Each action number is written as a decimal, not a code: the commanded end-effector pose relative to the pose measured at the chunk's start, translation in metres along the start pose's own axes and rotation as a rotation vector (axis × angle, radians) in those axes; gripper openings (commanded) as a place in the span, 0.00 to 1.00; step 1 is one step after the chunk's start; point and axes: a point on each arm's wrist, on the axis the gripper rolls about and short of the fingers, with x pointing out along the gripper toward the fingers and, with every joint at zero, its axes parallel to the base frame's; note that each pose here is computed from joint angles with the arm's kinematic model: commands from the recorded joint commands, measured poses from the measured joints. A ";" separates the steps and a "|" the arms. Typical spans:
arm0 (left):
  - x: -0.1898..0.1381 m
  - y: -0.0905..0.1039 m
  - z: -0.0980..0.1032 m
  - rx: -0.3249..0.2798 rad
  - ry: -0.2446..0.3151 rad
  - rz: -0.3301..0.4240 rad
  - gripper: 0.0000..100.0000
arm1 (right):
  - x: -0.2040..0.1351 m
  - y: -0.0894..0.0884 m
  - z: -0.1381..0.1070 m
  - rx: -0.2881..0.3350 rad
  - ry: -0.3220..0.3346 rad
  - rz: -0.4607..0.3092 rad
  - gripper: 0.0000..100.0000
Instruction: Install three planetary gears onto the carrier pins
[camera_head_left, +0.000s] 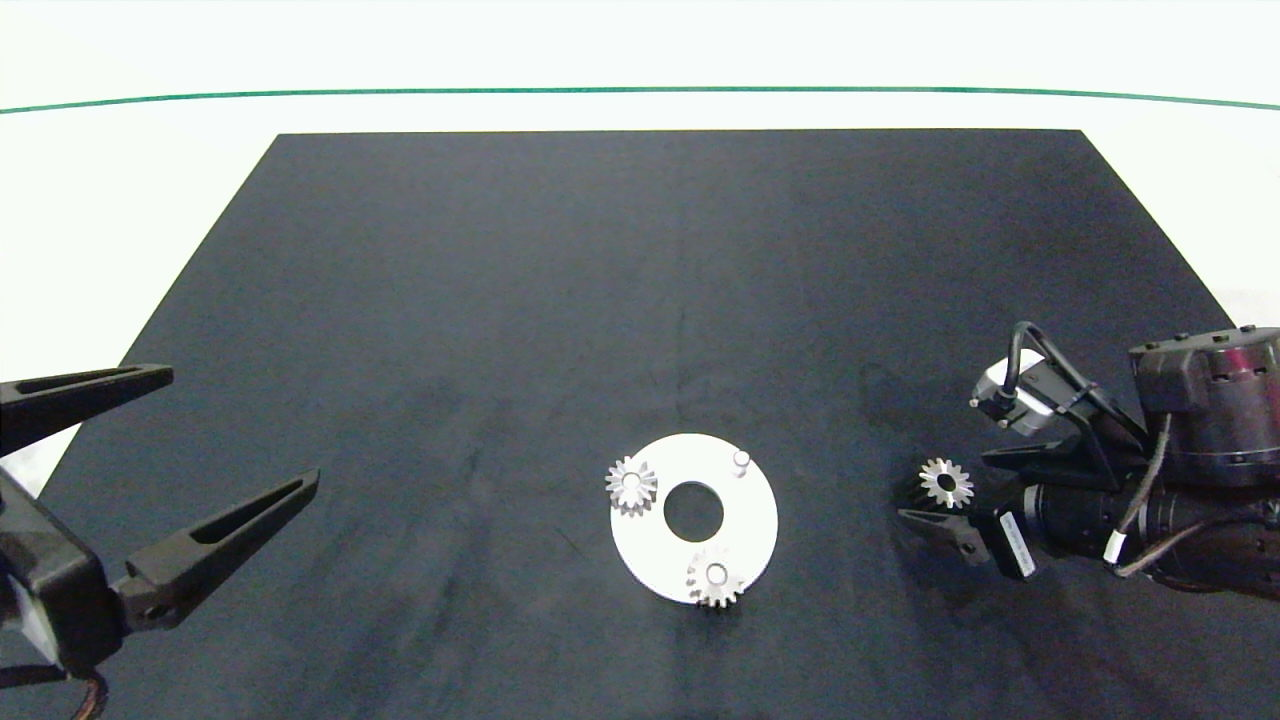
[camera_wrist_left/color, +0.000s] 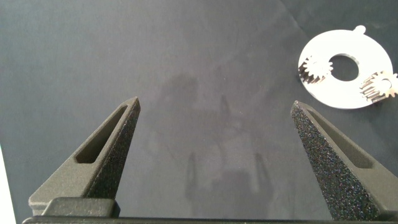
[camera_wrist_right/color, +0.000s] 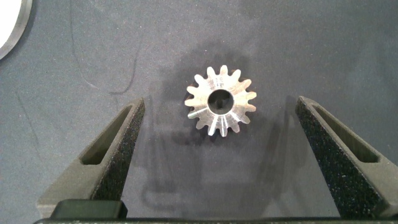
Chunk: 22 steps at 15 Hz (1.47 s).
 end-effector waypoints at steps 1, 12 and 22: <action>0.001 0.000 -0.001 0.003 0.005 0.001 1.00 | 0.001 0.000 0.000 -0.001 0.001 0.002 0.99; 0.000 0.000 0.000 0.002 0.000 0.002 1.00 | 0.007 0.000 0.001 0.000 -0.011 -0.004 0.76; 0.000 0.000 0.000 0.002 0.000 0.002 1.00 | 0.011 0.000 0.000 -0.001 0.002 0.000 0.57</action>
